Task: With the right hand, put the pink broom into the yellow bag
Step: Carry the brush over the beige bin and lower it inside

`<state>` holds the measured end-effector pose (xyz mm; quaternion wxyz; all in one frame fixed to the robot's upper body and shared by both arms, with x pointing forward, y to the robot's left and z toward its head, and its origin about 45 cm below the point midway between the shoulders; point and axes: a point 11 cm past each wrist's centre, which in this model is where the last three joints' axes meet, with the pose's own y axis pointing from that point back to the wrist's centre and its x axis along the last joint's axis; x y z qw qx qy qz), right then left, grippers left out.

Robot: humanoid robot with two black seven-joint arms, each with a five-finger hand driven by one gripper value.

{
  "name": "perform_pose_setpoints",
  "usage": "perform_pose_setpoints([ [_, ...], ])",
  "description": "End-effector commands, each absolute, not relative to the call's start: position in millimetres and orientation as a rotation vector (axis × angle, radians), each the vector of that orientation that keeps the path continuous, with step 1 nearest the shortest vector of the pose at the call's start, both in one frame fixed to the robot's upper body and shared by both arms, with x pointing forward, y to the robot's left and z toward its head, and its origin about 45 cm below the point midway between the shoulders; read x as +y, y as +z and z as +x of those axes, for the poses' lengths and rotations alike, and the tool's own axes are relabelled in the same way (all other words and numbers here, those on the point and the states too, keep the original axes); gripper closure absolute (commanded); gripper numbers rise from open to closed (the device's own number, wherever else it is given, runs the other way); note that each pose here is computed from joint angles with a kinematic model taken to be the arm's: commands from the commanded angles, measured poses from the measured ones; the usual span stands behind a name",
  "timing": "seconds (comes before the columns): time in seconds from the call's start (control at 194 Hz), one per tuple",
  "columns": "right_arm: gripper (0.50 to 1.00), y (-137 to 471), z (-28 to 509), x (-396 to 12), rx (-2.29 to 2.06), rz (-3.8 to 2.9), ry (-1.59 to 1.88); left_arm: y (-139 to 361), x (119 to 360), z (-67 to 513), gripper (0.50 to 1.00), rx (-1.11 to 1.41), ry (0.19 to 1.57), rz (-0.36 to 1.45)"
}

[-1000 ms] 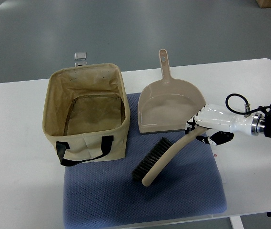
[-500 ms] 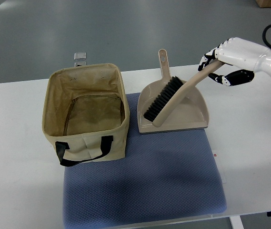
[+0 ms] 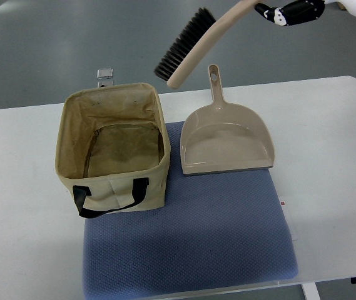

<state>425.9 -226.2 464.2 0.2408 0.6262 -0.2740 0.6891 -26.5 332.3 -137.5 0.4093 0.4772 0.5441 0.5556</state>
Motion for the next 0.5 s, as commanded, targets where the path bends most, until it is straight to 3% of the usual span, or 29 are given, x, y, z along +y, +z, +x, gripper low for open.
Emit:
perform_pose_setpoints([
  [0.0,1.000,460.3,425.8,-191.0,-0.708,1.773,1.926,-137.5,332.2,-26.4,0.500,1.371,1.399,1.201],
  [0.186,1.000,435.2,419.8,-140.8,-0.619,1.882,1.935,-137.5,332.3,-26.6,0.500,1.370,1.399,1.204],
  [0.345,1.000,414.0,414.4,-123.1,-0.557,1.938,1.913,-137.5,332.3,-26.5,0.500,1.371,1.400,1.203],
  [0.361,0.951,411.1,414.1,-123.4,-0.553,1.943,1.906,-137.5,332.2,-26.4,0.500,1.371,1.399,1.201],
  [0.371,0.951,411.1,414.1,-123.4,-0.553,1.943,1.906,-137.5,332.2,-26.4,0.500,1.371,1.399,1.201],
  [0.376,0.914,409.3,413.8,-123.7,-0.550,1.948,1.901,-137.5,332.3,-26.5,0.500,1.371,1.400,1.203],
  [0.381,0.914,409.3,413.8,-123.7,-0.550,1.948,1.901,-137.5,332.3,-26.5,0.500,1.371,1.400,1.203],
  [0.387,0.875,406.9,413.6,-124.1,-0.548,1.953,1.895,-137.5,332.2,-26.5,0.500,1.371,1.399,1.201],
  [0.392,0.875,406.9,413.6,-124.1,-0.548,1.953,1.895,-137.5,332.2,-26.4,0.500,1.371,1.399,1.201],
  [0.397,0.832,405.2,413.3,-124.3,-0.546,1.958,1.890,-137.5,332.2,-26.4,0.500,1.371,1.399,1.201],
  [0.402,0.832,405.1,413.3,-124.3,-0.546,1.958,1.890,-137.5,332.2,-26.4,0.500,1.371,1.399,1.201],
  [0.407,0.794,403.9,413.0,-124.5,-0.543,1.962,1.888,-137.5,332.3,-26.5,0.500,1.371,1.400,1.203],
  [0.412,0.793,403.9,413.0,-124.5,-0.543,1.962,1.888,-137.5,332.3,-26.5,0.500,1.371,1.400,1.203],
  [0.418,0.753,402.8,412.8,-124.8,-0.544,1.966,1.886,-137.5,332.3,-26.6,0.500,1.370,1.399,1.204],
  [0.428,0.722,401.4,412.6,-125.2,-0.545,1.971,1.881,-137.5,332.3,-26.5,0.500,1.371,1.400,1.203],
  [0.448,0.677,399.4,412.3,-125.3,-0.547,1.981,1.874,-137.5,332.2,-26.5,0.500,1.371,1.399,1.201],
  [0.495,0.636,397.2,412.0,-126.5,-0.555,1.993,1.865,-137.5,332.3,-26.5,0.500,1.371,1.400,1.203],
])
